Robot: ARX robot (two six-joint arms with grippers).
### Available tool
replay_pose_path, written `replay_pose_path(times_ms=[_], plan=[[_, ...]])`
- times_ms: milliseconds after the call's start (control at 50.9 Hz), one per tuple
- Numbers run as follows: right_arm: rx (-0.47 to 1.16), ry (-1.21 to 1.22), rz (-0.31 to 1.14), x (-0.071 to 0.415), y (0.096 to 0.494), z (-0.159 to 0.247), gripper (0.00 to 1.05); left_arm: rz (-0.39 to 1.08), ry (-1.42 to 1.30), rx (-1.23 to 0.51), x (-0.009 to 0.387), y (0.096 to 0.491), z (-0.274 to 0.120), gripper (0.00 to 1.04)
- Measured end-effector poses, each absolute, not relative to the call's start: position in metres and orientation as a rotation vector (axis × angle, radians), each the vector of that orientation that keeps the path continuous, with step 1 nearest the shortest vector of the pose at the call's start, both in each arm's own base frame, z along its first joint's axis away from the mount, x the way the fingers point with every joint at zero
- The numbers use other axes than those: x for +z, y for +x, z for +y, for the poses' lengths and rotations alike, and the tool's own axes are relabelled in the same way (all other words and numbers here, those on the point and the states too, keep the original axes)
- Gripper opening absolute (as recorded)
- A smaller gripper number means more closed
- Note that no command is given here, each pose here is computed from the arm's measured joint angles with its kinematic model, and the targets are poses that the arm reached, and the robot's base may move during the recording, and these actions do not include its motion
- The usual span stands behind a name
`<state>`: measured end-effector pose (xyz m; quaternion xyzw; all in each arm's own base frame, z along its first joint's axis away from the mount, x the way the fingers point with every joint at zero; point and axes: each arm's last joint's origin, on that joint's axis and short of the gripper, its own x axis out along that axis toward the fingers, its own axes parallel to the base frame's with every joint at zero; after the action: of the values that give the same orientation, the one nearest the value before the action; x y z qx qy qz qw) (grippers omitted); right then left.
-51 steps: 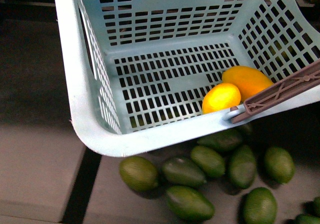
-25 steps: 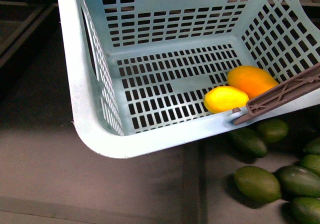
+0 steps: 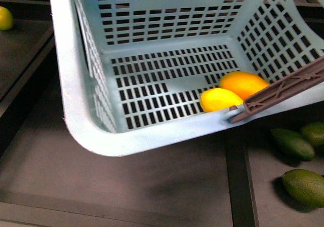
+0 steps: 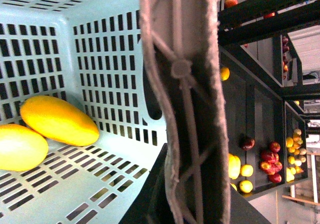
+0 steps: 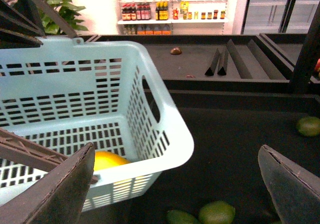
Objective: Pick lemon and mango into basket
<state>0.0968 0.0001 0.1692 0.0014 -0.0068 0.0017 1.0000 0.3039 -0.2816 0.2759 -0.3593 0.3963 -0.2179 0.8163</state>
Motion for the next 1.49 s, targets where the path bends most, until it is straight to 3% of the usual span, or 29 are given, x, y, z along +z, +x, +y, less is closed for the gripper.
replay_pose_path(times_ms=[157, 275, 432, 589, 884, 1139, 1395, 1493], plan=[[0.002, 0.003, -0.014, 0.169, 0.097, 0.000, 0.96, 0.552, -0.996, -0.226, 0.268, 0.316, -0.289, 0.06], [0.000, 0.003, -0.014, 0.169, 0.097, 0.000, 0.96, 0.487, -1.068, -0.100, 0.256, 0.346, -0.275, 0.06], [0.000, 0.003, -0.014, 0.169, 0.097, 0.000, 0.96, 0.474, -1.122, 0.006, 0.230, 0.393, -0.249, 0.06], [0.000, 0.003, -0.014, 0.169, 0.097, 0.000, 0.96, 0.516, -1.102, 0.152, 0.179, 0.428, -0.229, 0.06], [0.000, 0.003, -0.014, 0.169, 0.097, 0.000, 0.96, 0.510, -1.233, 0.290, 0.144, 0.440, -0.214, 0.06], [-0.001, 0.003, -0.014, 0.169, 0.097, 0.000, 0.96, 0.496, -1.292, 0.343, 0.139, 0.439, -0.205, 0.06], [-0.002, 0.003, -0.014, 0.169, 0.097, 0.000, 0.96, 0.435, -1.316, 0.403, 0.150, 0.418, -0.189, 0.51], [-0.002, 0.003, -0.014, 0.169, 0.097, 0.000, 0.96, 0.376, -1.239, 0.514, 0.172, 0.392, -0.165, 0.76]])
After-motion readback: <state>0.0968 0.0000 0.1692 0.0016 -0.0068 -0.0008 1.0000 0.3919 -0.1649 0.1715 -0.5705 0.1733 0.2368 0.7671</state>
